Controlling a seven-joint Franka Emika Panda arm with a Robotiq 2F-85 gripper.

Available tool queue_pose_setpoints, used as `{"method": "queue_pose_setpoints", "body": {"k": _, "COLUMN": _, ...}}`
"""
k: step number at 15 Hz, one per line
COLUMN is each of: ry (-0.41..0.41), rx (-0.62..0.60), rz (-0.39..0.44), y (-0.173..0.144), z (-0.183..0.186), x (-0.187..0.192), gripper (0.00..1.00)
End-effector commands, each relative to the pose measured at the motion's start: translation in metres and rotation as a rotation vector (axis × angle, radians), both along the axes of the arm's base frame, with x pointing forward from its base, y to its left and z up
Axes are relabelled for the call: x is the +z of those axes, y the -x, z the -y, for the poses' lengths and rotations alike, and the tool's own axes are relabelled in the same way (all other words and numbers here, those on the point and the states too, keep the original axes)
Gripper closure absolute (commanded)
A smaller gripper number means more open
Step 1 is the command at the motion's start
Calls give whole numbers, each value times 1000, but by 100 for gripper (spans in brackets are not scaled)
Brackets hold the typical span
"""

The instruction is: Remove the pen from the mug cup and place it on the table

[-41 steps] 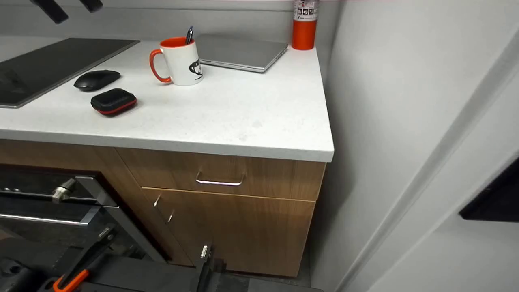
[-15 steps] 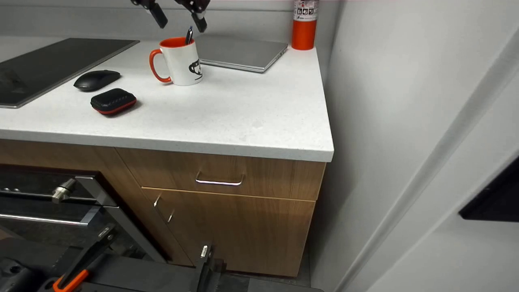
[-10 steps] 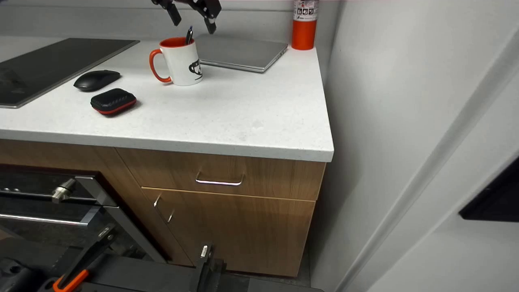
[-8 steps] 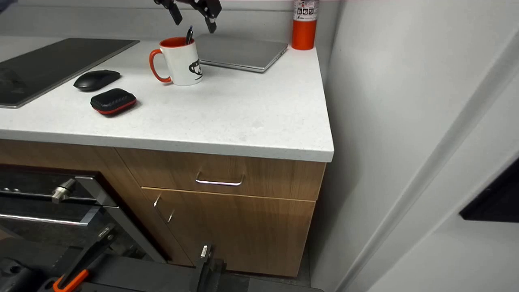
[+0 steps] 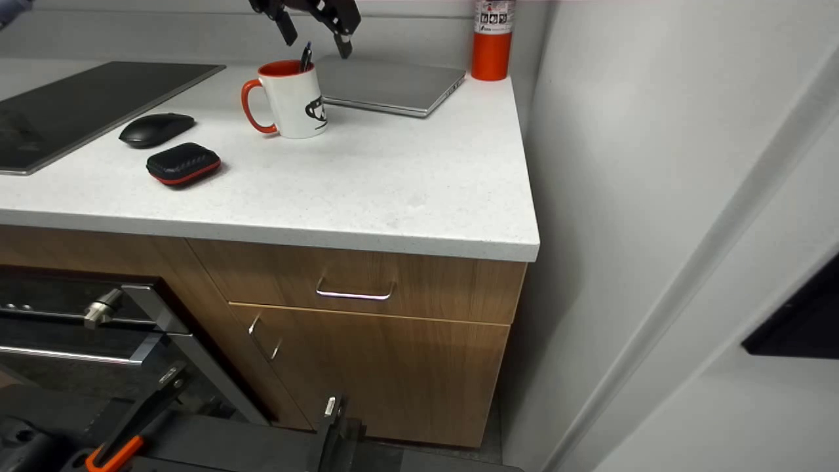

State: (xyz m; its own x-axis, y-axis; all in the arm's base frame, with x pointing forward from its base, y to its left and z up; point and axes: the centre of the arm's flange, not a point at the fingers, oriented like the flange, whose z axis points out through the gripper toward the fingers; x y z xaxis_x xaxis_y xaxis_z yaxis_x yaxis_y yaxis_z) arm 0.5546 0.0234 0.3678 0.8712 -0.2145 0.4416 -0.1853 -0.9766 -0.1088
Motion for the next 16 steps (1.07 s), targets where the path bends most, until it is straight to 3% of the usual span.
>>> {"method": "queue_pose_setpoints", "body": {"k": 1, "ry": 5, "rx": 25, "rz": 18, "y": -5, "z": -2, "x": 3, "gripper": 0}}
{"method": "queue_pose_setpoints", "body": {"k": 16, "ry": -27, "rx": 94, "rz": 71, "y": -30, "z": -32, "x": -11, "gripper": 0}}
